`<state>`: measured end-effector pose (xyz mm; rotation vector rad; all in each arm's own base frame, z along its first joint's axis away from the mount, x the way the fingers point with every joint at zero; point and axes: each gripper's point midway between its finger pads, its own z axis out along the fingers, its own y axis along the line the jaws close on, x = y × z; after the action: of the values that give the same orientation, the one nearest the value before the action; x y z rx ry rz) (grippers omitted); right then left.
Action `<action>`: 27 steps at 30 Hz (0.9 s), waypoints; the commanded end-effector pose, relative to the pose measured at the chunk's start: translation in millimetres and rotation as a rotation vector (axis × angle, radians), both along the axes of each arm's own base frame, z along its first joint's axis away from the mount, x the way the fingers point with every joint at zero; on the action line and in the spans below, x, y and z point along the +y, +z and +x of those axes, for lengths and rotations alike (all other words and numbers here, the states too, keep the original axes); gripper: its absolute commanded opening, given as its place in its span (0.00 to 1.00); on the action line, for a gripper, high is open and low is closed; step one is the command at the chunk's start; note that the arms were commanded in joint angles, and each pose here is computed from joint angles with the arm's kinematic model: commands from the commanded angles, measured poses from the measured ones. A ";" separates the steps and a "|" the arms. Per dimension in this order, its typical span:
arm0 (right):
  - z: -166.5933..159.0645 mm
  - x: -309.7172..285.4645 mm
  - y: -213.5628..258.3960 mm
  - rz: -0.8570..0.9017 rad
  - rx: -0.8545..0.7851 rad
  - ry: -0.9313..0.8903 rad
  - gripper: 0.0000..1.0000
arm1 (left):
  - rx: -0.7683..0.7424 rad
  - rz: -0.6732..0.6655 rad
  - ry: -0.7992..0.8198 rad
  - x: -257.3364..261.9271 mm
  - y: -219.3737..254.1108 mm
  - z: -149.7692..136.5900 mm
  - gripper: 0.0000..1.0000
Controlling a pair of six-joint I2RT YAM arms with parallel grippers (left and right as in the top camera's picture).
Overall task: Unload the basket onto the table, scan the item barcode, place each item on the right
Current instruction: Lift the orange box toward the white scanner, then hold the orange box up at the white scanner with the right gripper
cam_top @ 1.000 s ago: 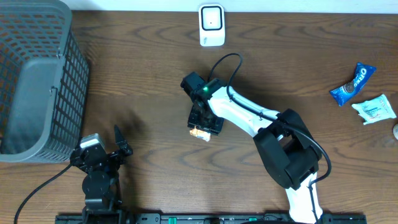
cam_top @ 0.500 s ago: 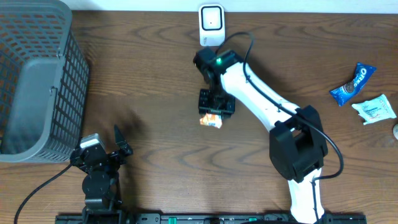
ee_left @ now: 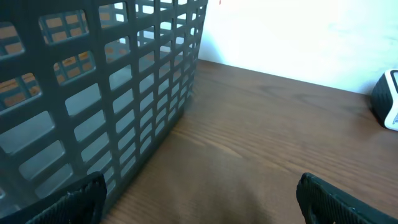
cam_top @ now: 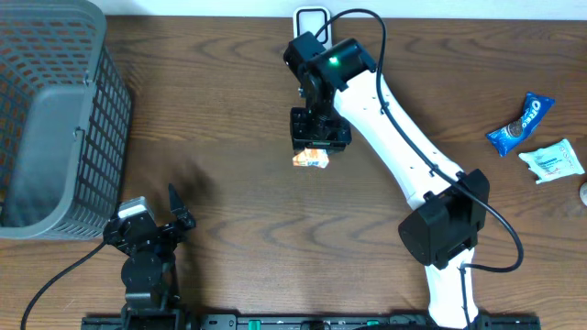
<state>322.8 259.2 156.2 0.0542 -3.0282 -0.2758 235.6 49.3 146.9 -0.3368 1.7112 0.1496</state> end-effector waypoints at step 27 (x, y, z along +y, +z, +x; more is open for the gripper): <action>115.6 -9.0 22.9 -0.144 -0.556 0.002 0.53 | 0.040 0.008 0.003 0.5 -15.8 -0.4 0.98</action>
<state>407.6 268.0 166.5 0.1400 -3.4223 -0.2554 235.6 49.3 146.9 -0.3368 1.7112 0.1496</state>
